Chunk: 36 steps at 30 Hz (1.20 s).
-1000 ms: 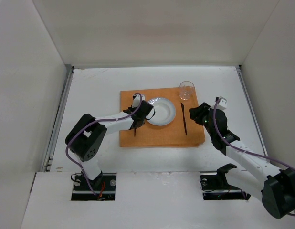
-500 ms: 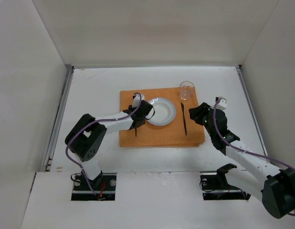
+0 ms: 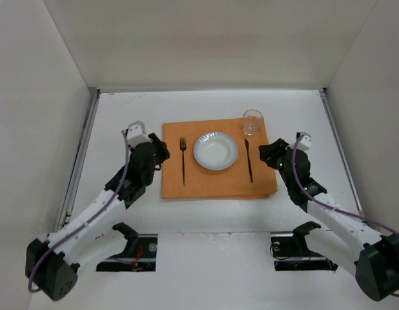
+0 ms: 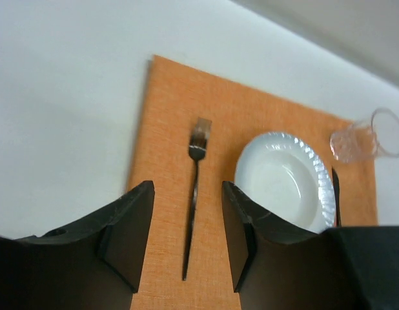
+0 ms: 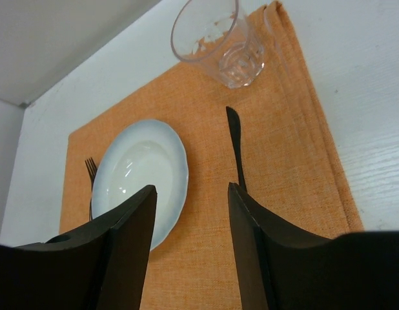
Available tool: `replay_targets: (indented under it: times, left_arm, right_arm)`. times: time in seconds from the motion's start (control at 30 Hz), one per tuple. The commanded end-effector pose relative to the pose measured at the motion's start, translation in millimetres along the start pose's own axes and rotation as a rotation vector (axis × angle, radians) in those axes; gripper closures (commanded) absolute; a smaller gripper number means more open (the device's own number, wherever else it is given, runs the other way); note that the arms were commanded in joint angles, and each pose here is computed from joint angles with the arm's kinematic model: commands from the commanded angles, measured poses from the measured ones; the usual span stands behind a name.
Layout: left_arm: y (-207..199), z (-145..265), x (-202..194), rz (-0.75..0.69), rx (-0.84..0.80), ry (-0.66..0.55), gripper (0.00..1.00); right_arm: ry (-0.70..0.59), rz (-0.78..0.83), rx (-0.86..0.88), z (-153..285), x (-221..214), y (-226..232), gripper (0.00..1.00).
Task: Set the dinner table for one person
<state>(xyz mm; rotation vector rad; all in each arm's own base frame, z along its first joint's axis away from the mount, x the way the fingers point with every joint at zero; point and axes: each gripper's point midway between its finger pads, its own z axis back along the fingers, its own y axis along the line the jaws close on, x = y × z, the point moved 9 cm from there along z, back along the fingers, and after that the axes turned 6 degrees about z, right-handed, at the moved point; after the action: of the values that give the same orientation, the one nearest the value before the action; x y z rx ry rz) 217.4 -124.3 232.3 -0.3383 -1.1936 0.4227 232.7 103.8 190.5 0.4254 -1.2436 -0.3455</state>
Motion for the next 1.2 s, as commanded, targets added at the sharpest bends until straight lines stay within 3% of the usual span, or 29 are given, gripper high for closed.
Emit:
replay_targets:
  times: [0.0,0.17,0.27,0.33,0.47,0.57,1.17]
  left_arm:
    - [49.9,5.6,-10.3,0.126,0.133,-0.035,0.56]
    - [117.0,6.1,-32.8,0.262,0.357,0.020,0.54]
    - [141.9,3.3,-45.9,0.343,0.444,0.067,0.54]
    - [149.6,1.7,-49.9,0.380,0.468,0.078,0.54]
    - [151.9,-1.0,-45.7,0.423,0.434,0.047,0.53]
    - [151.1,-3.3,-44.0,0.429,0.436,0.049,0.52]
    - [133.6,-13.5,-36.7,0.403,0.384,0.065,0.57]
  right_arm:
    - [-0.167,-0.066,-0.036,6.8,24.4,-6.3,0.50]
    - [-0.217,-0.134,-0.080,11.5,29.2,-20.3,0.75]
    - [-0.190,-0.142,-0.106,6.3,24.6,-24.4,0.77]
    - [-0.176,-0.144,-0.122,2.5,21.7,-26.0,0.73]
    - [-0.161,-0.169,-0.130,-1.9,17.7,-28.1,0.49]
    - [-0.168,-0.175,-0.134,-1.8,17.5,-30.1,0.42]
    - [-0.156,-0.185,-0.081,-3.7,17.4,-27.1,0.36]
